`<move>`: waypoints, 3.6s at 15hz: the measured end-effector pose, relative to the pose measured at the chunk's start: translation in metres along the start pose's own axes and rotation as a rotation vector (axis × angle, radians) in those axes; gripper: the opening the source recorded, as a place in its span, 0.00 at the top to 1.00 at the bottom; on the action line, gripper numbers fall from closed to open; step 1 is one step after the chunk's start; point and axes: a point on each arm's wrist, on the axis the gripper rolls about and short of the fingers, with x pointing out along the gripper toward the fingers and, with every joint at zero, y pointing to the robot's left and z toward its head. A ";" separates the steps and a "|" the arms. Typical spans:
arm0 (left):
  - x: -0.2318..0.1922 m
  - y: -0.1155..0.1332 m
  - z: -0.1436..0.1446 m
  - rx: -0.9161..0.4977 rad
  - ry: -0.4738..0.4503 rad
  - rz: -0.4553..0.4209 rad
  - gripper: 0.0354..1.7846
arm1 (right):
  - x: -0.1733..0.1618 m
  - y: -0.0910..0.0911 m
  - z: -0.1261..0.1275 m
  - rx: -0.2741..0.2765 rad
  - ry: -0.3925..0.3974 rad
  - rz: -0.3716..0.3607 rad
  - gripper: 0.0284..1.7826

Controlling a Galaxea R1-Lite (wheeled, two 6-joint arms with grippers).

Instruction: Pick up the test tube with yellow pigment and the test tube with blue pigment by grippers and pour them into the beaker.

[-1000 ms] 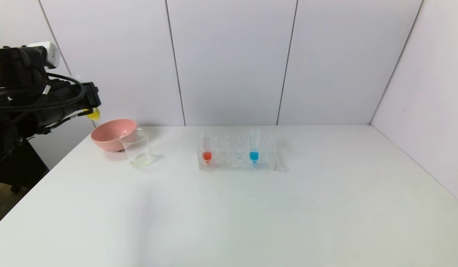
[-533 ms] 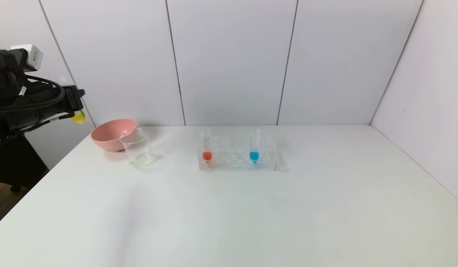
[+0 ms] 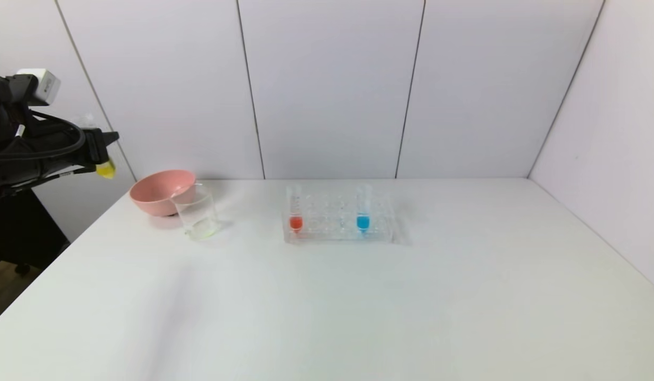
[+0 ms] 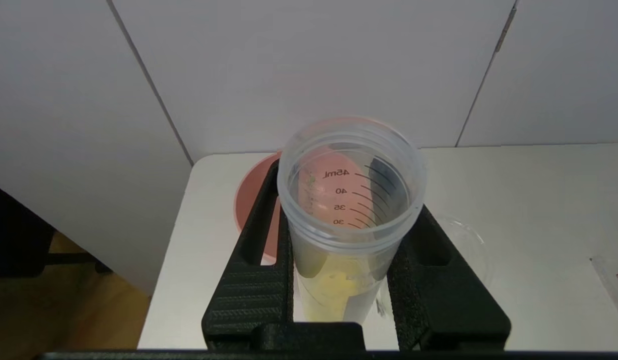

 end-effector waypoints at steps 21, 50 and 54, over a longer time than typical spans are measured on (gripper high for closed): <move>0.052 0.042 -0.014 0.539 0.167 -0.551 0.71 | 0.000 0.000 0.000 0.000 0.000 0.000 0.00; 0.089 0.008 -0.030 1.198 0.390 -0.821 0.71 | 0.000 0.000 0.000 0.000 0.000 0.000 0.00; 0.083 0.006 -0.025 1.198 0.428 -0.822 0.71 | 0.000 0.000 0.000 0.000 0.000 0.000 0.00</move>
